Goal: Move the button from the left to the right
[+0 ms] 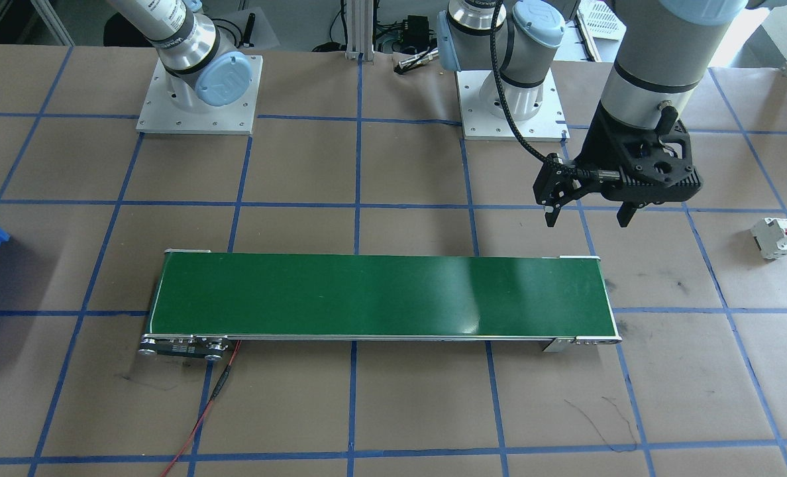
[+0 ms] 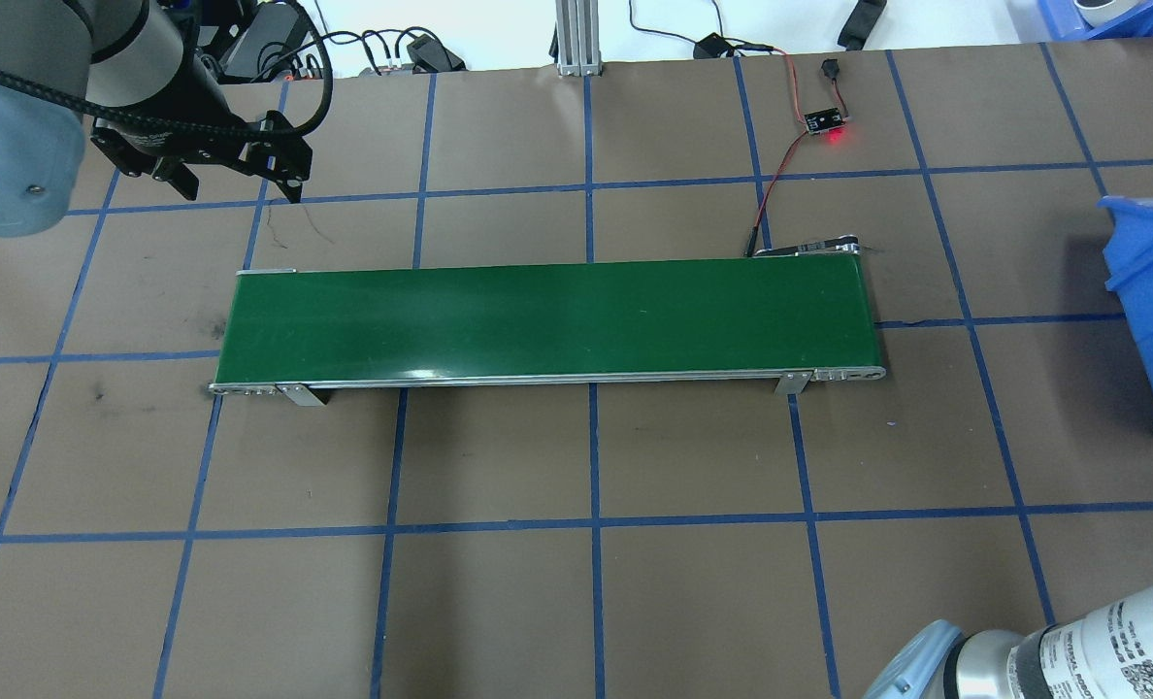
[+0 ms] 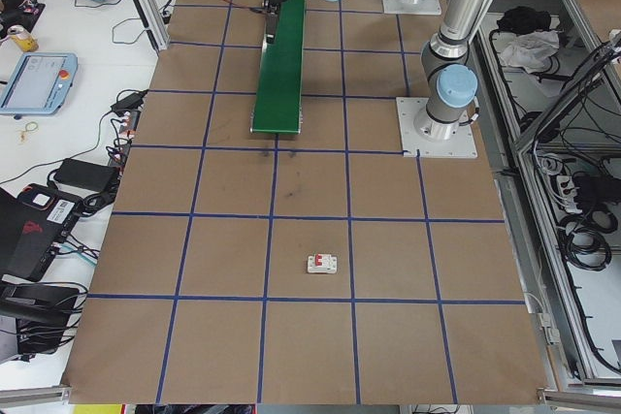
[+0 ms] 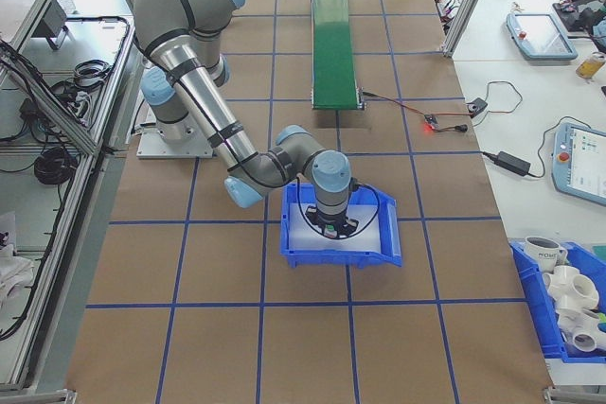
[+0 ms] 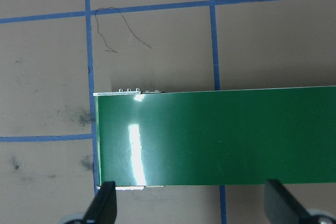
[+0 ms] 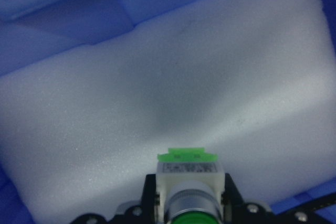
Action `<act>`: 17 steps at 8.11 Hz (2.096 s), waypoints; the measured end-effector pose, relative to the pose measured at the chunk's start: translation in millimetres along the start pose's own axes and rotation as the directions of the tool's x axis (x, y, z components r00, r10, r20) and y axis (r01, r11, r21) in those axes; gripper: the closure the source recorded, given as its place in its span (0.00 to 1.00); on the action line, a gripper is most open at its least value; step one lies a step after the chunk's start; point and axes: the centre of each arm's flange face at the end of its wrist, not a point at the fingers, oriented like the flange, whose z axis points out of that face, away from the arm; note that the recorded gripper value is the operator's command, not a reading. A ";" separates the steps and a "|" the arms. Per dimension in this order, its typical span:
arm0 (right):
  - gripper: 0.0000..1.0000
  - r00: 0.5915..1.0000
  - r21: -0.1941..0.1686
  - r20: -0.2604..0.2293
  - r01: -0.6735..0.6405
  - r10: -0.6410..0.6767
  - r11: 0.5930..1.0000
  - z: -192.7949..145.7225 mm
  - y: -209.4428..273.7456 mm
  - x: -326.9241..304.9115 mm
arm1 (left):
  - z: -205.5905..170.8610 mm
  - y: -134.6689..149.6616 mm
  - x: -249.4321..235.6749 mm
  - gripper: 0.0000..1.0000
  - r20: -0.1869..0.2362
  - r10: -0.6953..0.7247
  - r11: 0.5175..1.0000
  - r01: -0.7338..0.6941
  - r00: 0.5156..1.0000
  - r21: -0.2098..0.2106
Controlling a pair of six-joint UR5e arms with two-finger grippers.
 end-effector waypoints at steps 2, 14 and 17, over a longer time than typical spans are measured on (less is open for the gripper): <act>0.00 0.998 0.034 0.006 0.066 -0.066 0.997 15.5 -2.2 -0.3 | 1.7 -1.5 -0.3 0.00 0.003 0.000 1.000 0.000 1.000 0.000; 0.00 0.843 0.091 -0.001 -0.536 0.538 0.839 -271.4 -205.2 -65.8 | -4.1 2.8 -1.1 0.00 0.001 -0.021 1.000 0.021 1.000 0.003; 0.00 0.675 0.070 0.007 -0.736 0.738 0.673 -298.3 -362.0 -106.9 | -16.5 13.3 18.2 0.00 -0.058 0.006 1.000 -0.005 0.998 0.014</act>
